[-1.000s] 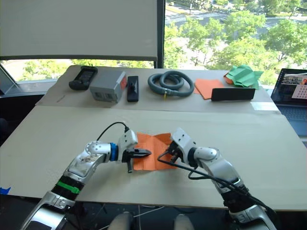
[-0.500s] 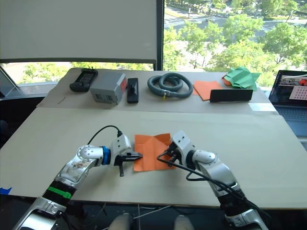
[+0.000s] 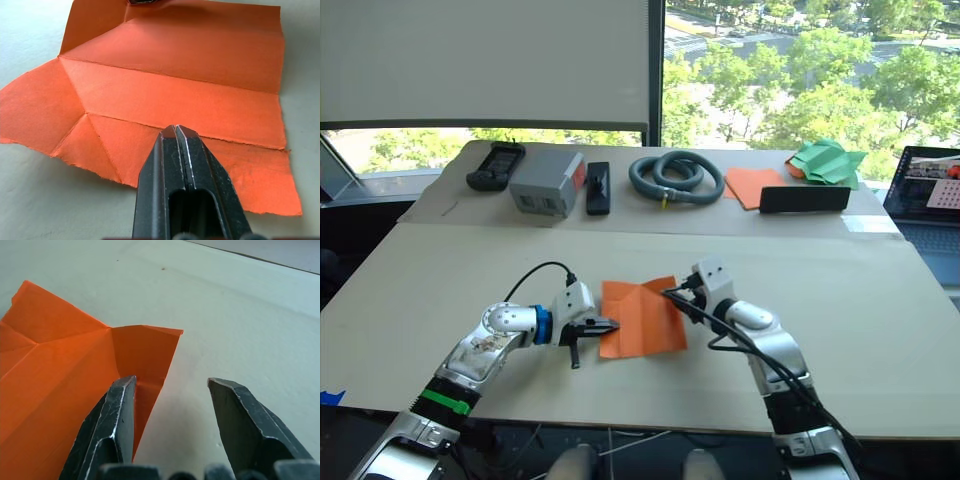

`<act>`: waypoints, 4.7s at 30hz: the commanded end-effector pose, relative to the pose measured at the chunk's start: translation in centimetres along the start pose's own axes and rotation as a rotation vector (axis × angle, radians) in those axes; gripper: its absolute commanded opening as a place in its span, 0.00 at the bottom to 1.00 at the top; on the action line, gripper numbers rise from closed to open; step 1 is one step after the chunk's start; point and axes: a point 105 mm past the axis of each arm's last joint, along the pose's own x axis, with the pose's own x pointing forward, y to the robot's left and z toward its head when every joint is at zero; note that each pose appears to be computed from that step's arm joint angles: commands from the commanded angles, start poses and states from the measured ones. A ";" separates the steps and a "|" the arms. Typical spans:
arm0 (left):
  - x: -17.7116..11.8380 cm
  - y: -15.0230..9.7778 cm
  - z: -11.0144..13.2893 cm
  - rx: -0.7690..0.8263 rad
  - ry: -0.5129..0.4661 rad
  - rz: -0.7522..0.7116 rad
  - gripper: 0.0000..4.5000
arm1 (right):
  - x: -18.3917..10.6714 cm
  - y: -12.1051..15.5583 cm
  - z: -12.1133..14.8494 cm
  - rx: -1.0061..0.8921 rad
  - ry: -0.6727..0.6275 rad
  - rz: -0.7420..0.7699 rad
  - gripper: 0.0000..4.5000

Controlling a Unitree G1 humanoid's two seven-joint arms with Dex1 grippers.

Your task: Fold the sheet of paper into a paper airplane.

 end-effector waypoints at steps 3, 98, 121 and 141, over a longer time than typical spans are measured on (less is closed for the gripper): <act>0.2 -0.4 -1.4 -0.017 0.053 -0.014 0.00 | -0.1 0.4 1.2 0.015 -0.056 0.029 0.39; 3.0 3.4 0.2 0.205 0.187 -0.127 0.00 | 1.5 6.6 1.8 -0.365 0.039 0.172 0.01; 2.7 3.6 0.1 0.211 0.199 -0.119 0.00 | 1.7 7.1 -5.1 -0.379 0.316 0.224 0.01; 2.5 3.6 -0.2 0.215 0.216 -0.124 0.00 | -2.1 7.6 -9.2 -0.329 0.461 0.247 0.01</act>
